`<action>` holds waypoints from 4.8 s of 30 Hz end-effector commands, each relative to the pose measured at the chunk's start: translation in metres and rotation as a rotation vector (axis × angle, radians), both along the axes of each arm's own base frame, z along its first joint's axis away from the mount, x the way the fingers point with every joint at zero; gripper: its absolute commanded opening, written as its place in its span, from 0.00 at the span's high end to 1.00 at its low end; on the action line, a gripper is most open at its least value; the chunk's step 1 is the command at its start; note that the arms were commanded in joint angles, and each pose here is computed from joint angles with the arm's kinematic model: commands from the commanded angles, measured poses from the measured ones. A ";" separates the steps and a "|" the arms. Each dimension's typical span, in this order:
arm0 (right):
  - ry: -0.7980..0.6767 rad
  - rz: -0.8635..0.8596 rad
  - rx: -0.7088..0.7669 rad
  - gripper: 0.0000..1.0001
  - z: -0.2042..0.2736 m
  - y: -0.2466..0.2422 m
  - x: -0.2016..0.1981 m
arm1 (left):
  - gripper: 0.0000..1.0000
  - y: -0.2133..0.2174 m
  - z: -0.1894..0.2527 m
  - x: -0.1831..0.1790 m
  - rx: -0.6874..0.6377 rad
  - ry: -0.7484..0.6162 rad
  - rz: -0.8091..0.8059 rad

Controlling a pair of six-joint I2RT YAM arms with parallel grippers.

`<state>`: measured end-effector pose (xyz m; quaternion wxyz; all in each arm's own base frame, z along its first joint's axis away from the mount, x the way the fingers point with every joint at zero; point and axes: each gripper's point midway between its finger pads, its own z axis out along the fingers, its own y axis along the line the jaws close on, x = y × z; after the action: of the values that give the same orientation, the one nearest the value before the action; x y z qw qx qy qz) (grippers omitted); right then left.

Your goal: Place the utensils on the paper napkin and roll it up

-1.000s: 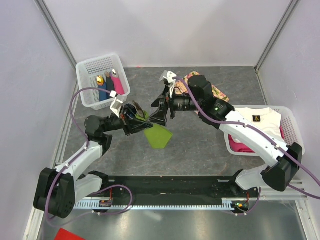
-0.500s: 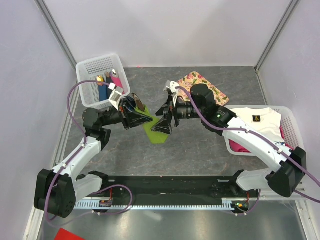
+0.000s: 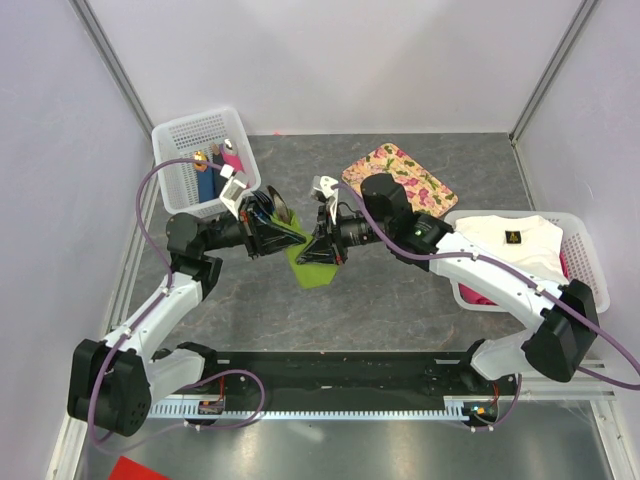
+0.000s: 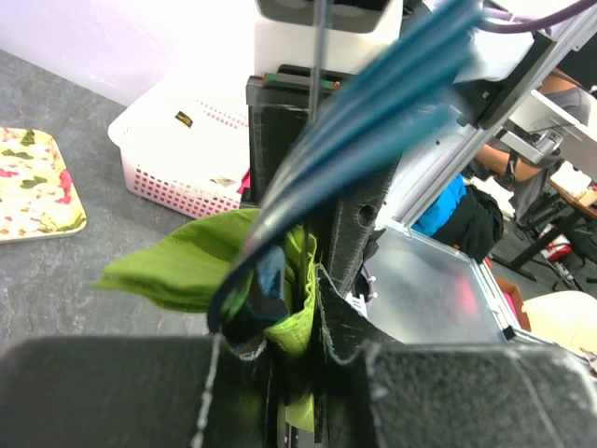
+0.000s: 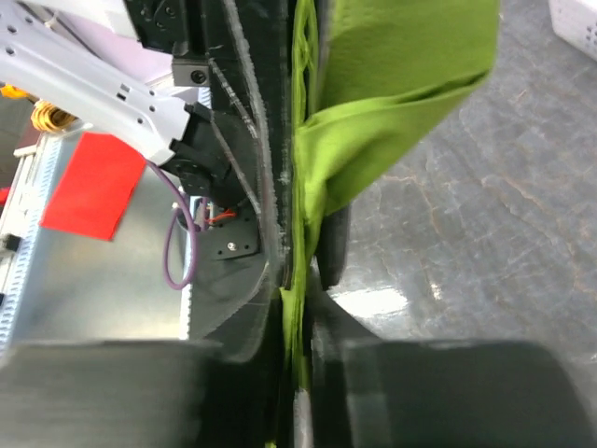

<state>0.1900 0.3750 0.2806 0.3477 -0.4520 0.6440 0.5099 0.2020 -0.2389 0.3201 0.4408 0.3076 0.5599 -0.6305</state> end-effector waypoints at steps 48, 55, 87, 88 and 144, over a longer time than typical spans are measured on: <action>-0.049 0.013 0.281 1.00 0.080 0.008 -0.010 | 0.30 0.012 0.073 0.009 -0.188 0.013 0.186; -0.045 0.008 0.281 1.00 0.080 0.011 -0.007 | 0.45 0.009 0.075 0.009 -0.190 0.018 0.164; -0.090 -0.143 0.070 0.12 0.070 -0.032 0.010 | 0.98 0.019 0.091 0.027 -0.227 0.043 0.267; -0.075 -0.145 0.071 0.09 0.068 -0.033 0.008 | 0.98 0.019 0.091 0.026 -0.227 0.044 0.265; -0.051 -0.394 0.012 0.20 0.074 -0.097 0.044 | 0.98 0.028 0.083 0.060 -0.210 0.079 0.364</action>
<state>0.2354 0.2952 0.3214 0.4140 -0.3120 0.7228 0.4570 0.2566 -0.2159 0.3781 0.5110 0.1161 0.5801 -0.6236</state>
